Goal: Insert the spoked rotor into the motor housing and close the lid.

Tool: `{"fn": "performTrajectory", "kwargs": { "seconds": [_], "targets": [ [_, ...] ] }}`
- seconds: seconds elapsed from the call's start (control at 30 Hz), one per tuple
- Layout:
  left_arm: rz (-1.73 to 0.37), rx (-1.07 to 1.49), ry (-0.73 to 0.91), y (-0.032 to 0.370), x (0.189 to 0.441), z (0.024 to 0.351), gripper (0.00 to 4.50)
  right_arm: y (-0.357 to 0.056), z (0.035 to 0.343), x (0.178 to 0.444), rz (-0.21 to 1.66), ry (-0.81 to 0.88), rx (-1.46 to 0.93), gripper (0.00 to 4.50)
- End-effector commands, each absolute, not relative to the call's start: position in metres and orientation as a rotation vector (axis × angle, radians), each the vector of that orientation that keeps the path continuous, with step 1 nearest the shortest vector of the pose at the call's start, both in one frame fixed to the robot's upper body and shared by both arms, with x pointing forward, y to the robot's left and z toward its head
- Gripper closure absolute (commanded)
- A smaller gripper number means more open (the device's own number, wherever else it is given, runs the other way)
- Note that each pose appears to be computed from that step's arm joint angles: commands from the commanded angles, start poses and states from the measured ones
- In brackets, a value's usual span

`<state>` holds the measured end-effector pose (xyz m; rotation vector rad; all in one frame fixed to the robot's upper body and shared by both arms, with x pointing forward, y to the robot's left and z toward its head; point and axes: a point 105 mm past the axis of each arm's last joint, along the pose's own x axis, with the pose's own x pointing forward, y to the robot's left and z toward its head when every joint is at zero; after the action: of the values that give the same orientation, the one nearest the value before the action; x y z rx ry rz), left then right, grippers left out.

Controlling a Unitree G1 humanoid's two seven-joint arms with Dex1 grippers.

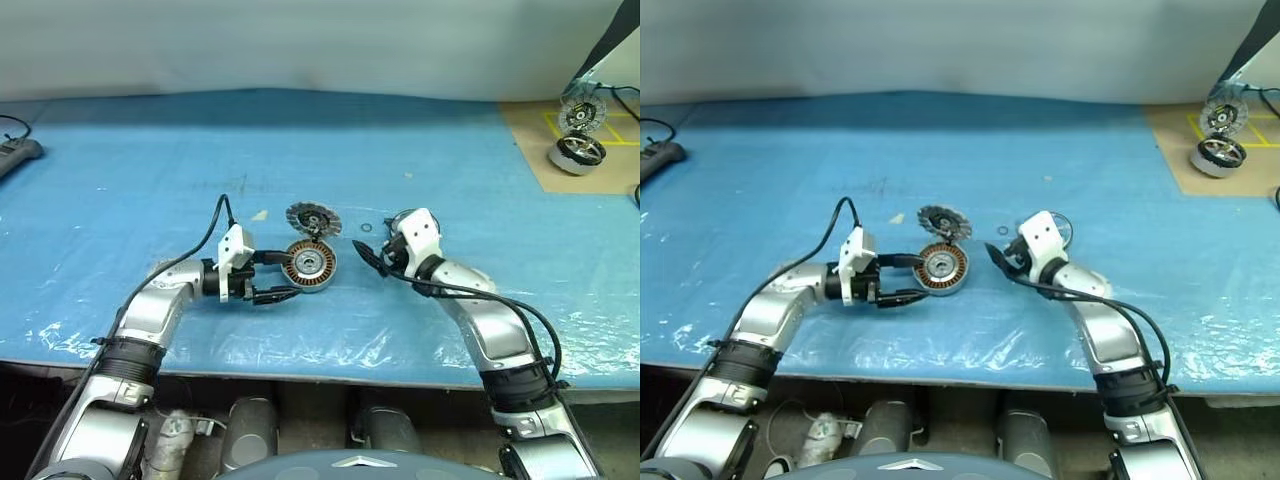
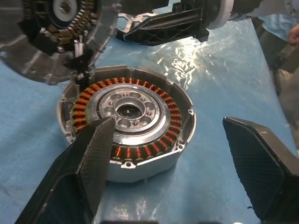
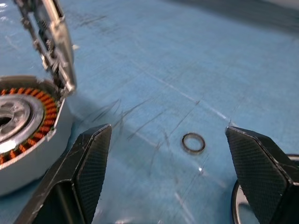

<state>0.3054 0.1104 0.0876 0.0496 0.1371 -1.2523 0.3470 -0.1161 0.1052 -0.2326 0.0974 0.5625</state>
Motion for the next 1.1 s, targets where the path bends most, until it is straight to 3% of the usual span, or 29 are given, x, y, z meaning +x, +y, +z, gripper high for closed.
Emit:
{"fn": "performTrajectory", "kwargs": {
  "seconds": [0.03,0.3,0.53,0.83,0.97,1.1],
  "targets": [
    [-1.178,-0.031,0.119,0.113,0.313,0.096,0.53,-0.115,0.113,0.356,0.548,0.055,-0.230,0.36],
    [-1.212,-0.088,0.137,0.121,0.304,0.107,0.53,-0.110,0.093,0.364,0.563,0.114,-0.142,0.36],
    [-1.215,-0.081,0.228,0.140,0.299,0.099,0.53,-0.118,0.082,0.380,0.454,0.149,-0.075,0.36],
    [-1.235,-0.057,0.243,0.128,0.296,0.095,0.53,-0.113,0.066,0.370,0.499,0.185,-0.086,0.36],
    [-1.241,-0.048,0.241,0.129,0.293,0.099,0.49,-0.111,0.064,0.368,0.504,0.186,-0.094,1.21],
    [-1.220,-0.050,0.235,0.132,0.295,0.100,0.49,-0.112,0.061,0.368,0.484,0.194,-0.100,2.66]
  ]
}}
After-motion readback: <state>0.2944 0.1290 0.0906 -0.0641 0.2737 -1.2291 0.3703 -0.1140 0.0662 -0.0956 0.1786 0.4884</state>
